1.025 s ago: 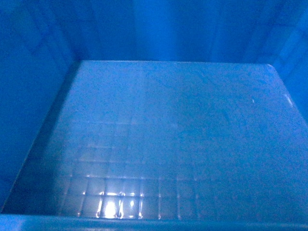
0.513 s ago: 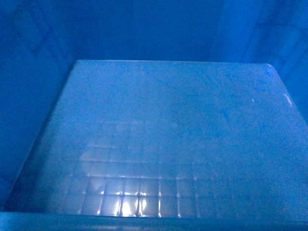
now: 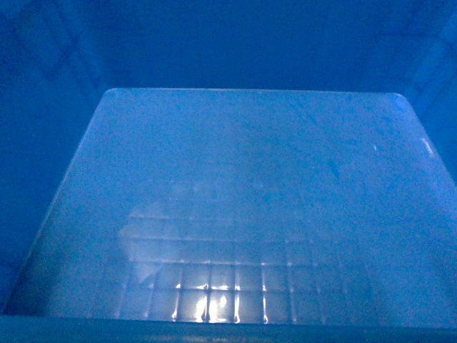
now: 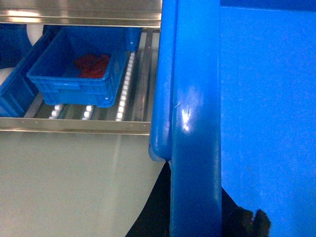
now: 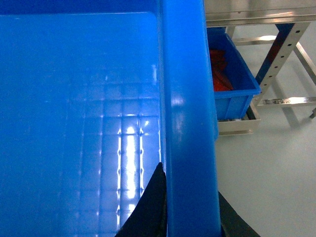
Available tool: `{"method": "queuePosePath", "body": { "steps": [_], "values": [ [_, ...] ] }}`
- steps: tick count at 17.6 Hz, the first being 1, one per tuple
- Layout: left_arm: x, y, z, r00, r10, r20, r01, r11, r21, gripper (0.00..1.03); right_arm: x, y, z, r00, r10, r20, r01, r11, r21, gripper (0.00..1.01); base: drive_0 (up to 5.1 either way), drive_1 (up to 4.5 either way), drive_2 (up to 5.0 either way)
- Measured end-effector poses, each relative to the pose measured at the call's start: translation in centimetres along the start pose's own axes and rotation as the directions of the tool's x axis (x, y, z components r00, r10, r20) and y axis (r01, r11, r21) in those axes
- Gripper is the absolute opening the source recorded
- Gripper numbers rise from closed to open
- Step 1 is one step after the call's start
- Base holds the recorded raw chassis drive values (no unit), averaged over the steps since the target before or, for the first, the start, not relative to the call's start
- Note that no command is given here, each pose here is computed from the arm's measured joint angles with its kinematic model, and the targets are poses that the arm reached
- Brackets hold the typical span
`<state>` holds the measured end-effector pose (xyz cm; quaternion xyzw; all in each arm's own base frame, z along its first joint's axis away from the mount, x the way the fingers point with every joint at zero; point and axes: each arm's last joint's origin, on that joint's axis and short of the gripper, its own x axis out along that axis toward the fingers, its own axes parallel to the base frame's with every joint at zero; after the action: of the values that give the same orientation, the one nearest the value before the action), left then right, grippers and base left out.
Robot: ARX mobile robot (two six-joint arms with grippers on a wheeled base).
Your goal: Place box next to blue box on left shelf
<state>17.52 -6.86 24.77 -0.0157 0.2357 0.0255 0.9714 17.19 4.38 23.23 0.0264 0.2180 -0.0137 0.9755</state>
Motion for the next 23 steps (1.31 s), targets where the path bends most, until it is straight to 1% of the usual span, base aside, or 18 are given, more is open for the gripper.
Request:
{"method": "queuePosePath", "body": {
  "steps": [5,23],
  "values": [
    [0.01,0.0,0.0,1.0,0.0,0.0,0.0,1.0,0.001,0.08,0.02,0.01,0.0,1.0,0.0,0.0,0.0,1.0,0.0,0.09,-5.0,2.41,2.4],
    [-0.03,-0.01,0.08,1.0,0.0,0.007,0.0,1.0,-0.001,0.08,0.01,0.02,0.04,1.0,0.001,0.004,-0.001,1.0,0.001,0.09,0.0,0.0,0.0]
  ]
}}
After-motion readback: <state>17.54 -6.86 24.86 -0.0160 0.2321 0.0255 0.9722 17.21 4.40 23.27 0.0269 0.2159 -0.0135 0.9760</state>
